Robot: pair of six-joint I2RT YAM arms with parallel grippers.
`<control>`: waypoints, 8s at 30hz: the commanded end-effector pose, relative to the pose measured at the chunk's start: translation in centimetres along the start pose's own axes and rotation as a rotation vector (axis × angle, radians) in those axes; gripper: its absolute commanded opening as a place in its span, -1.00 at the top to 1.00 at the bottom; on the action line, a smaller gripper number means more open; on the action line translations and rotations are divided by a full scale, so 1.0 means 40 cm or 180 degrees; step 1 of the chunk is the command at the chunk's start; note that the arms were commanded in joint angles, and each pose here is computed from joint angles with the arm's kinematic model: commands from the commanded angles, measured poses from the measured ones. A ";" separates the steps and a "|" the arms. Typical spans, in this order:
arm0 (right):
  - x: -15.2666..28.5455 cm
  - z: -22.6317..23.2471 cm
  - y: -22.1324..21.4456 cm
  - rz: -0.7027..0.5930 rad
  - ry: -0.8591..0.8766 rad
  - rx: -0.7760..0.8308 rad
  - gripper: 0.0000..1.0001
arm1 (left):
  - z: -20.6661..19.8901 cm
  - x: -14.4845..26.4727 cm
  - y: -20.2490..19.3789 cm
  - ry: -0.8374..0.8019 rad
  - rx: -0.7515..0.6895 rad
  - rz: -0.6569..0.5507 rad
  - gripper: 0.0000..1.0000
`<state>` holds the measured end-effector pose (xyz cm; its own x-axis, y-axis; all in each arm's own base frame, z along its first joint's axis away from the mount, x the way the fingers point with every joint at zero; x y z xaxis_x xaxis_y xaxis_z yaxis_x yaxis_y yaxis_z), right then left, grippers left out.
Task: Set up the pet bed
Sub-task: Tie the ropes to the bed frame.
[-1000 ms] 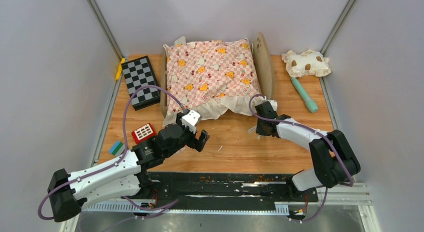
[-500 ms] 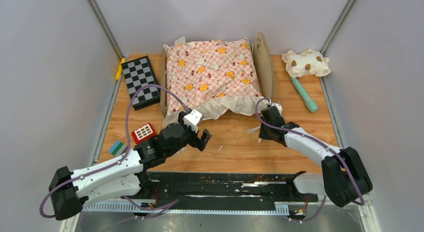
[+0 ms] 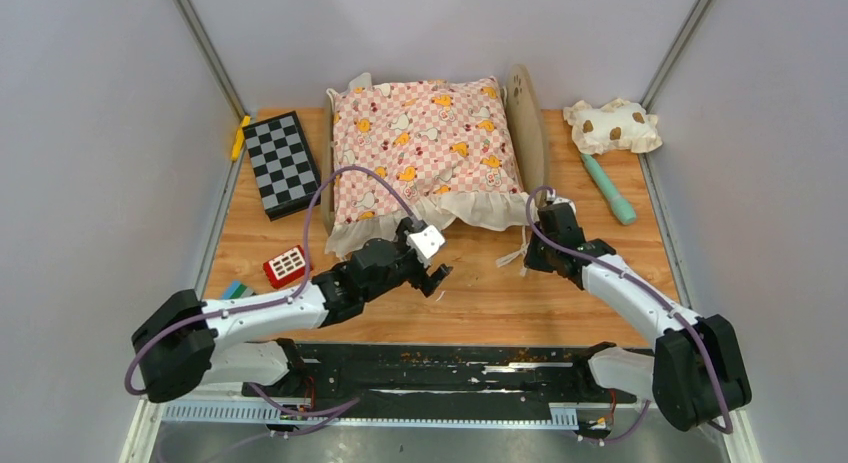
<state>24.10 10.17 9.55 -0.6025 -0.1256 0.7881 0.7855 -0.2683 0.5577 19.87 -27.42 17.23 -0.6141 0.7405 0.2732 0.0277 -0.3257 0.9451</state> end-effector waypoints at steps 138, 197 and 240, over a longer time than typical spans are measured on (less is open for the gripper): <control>0.133 -0.003 0.076 0.0213 0.0861 0.0039 1.00 | -0.211 -0.521 0.055 -0.0461 -0.1801 -0.2003 -0.07; -0.037 -0.043 0.210 -0.0272 0.0785 -0.0903 0.12 | -0.201 -0.521 0.081 -0.1216 -0.0263 -0.0914 1.00; -0.042 -0.008 0.218 -0.0458 0.1224 -0.0904 0.84 | -0.142 -0.509 0.110 -0.0917 0.1078 -0.0025 1.00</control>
<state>31.82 7.79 10.72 -0.7022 -0.3896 0.5960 0.6949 -0.5573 0.4545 27.03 -46.94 9.86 -0.3256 0.8855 0.3315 0.2820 -0.2437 0.9279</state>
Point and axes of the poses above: each gripper's point midway between its finger pads, its own x axis back along the fingers, its own z axis along the line the jaws close on, y = z × x, the point moved 4 cm from there along x, back along the fingers, and after that the axes turned 4 degrees about -x, right-handed, at the moved point
